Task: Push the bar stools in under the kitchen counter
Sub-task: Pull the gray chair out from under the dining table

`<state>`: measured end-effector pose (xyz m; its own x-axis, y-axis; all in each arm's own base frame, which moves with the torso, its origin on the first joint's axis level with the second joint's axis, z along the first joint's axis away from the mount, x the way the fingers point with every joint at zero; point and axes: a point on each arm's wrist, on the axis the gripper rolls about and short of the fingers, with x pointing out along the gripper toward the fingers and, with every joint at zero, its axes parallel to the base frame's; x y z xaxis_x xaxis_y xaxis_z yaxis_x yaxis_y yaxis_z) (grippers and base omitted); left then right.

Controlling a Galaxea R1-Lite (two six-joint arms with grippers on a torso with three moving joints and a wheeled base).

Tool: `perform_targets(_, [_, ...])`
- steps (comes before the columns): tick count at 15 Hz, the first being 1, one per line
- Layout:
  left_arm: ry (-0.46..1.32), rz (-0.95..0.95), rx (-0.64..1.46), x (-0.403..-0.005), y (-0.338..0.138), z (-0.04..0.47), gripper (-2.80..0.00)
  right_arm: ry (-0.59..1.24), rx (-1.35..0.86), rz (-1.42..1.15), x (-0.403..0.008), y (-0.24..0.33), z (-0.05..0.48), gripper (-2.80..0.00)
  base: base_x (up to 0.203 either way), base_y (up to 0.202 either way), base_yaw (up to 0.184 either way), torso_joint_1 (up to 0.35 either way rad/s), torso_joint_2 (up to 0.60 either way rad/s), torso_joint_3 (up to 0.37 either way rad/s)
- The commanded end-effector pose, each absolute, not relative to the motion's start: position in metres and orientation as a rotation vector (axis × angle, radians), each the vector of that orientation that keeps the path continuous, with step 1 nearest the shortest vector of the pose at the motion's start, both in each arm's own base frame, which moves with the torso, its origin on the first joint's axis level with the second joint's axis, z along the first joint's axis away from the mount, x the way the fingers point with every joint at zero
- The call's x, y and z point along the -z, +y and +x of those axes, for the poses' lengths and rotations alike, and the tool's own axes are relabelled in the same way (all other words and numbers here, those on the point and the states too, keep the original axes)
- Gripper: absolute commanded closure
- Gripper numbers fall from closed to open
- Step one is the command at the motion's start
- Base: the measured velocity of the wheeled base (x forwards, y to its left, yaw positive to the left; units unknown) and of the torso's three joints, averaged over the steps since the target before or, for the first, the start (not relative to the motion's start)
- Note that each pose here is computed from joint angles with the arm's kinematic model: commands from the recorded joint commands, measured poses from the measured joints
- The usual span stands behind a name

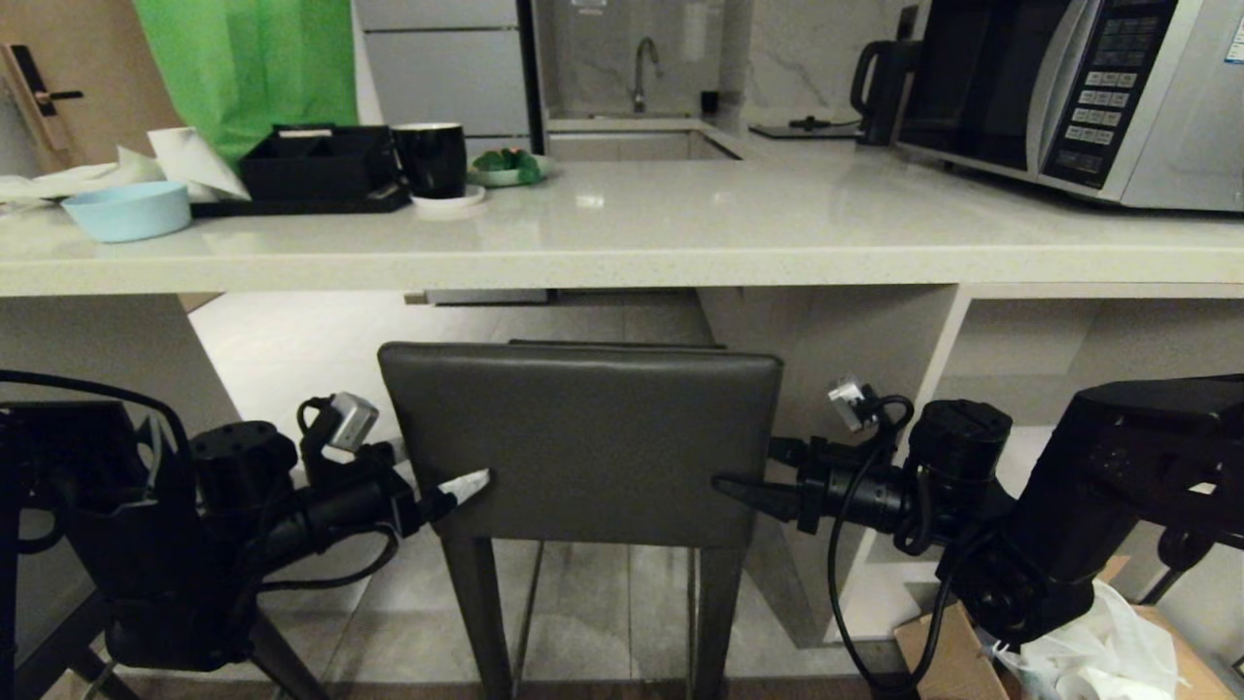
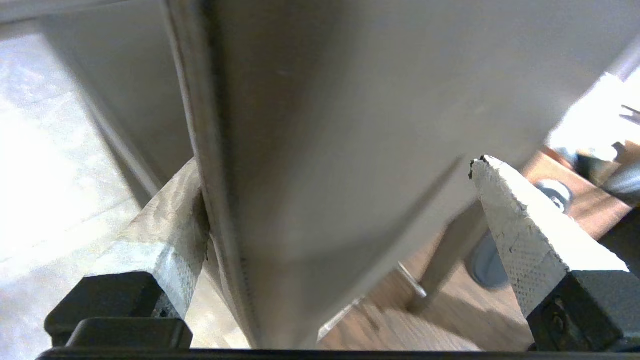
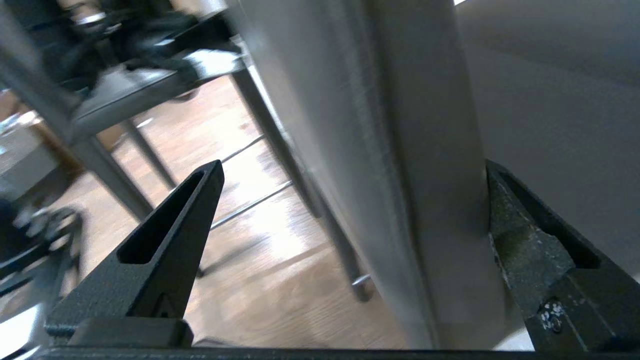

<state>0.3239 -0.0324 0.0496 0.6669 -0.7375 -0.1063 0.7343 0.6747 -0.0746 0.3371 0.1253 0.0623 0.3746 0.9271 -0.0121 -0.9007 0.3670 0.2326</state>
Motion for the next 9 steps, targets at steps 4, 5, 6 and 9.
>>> perform_targets(4, [0.114, -0.02, 0.838, -0.0552, -0.0327, 0.321, -2.8, 0.142, -1.193, 0.198, -0.0644, 0.13, 0.335, -2.8, -0.191, 0.0, -0.002, 0.005, 0.0, 0.006])
perform_targets(5, [0.107, -0.018, 0.838, -0.0578, -0.0327, 0.3206, -2.8, 0.141, -1.194, 0.197, -0.0648, 0.13, 0.3349, -2.8, -0.196, 0.0, 0.0, -0.002, 0.0, 0.006])
perform_targets(6, [0.104, -0.017, 0.838, -0.0586, -0.0327, 0.3204, -2.8, 0.142, -1.196, 0.197, -0.065, 0.1308, 0.3338, -2.8, -0.194, 0.0, -0.001, -0.001, 0.0, 0.005])
perform_targets(9, [0.098, -0.015, 0.839, -0.0621, -0.0329, 0.3179, -2.8, 0.138, -1.202, 0.194, -0.0678, 0.1315, 0.3308, -2.8, -0.192, 0.0, 0.0, 0.004, 0.0, 0.001])
